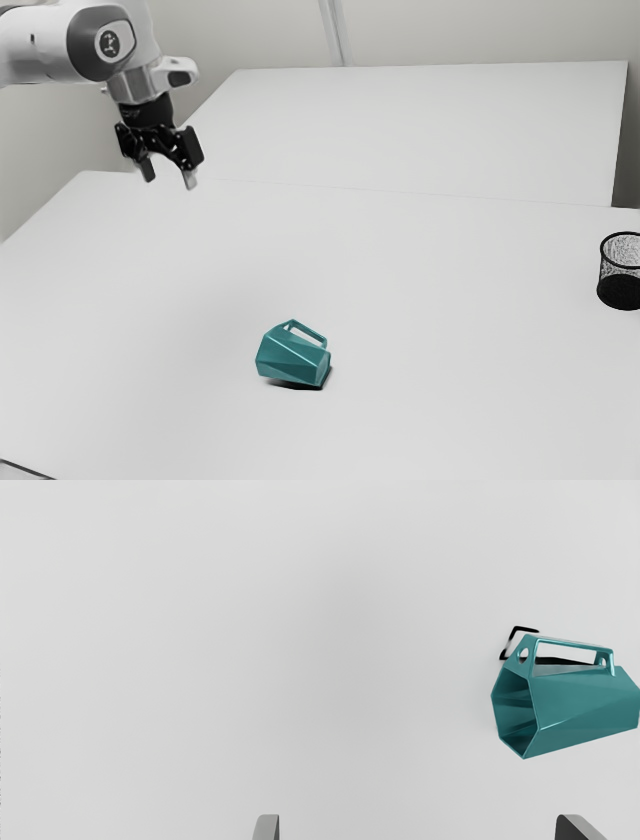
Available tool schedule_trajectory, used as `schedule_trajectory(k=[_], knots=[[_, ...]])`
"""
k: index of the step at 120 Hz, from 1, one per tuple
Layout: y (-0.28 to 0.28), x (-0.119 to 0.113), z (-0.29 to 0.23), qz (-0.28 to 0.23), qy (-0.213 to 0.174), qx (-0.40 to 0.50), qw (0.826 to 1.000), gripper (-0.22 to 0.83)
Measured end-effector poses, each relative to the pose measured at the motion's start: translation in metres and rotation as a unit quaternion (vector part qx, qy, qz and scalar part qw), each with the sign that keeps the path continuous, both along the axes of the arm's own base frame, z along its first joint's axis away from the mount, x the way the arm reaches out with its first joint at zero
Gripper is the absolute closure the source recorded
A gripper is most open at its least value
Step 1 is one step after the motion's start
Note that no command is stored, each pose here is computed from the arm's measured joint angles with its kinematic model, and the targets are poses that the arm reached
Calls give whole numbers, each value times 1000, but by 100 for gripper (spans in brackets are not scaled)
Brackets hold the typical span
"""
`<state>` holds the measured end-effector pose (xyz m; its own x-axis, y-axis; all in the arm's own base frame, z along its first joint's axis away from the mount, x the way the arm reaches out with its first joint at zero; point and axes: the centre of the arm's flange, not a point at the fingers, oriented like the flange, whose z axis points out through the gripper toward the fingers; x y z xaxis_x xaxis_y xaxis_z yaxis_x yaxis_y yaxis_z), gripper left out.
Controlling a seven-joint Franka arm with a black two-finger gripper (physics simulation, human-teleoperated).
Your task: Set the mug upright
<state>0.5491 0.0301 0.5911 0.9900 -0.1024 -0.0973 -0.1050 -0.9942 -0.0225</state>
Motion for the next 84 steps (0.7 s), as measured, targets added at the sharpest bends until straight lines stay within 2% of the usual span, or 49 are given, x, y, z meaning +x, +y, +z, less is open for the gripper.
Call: schedule_trajectory(k=[14,25,43,65,84], knots=[[-2,0,5,-12,-27,-2,1000,0],[1,-25,-17,-20,-42,-15,999,0],[48,-48,-77,44,-79,-71,993,0],[54,-85,-120,108,-146,-156,971,0],[51,-116,-158,135,-176,-251,942,0]])
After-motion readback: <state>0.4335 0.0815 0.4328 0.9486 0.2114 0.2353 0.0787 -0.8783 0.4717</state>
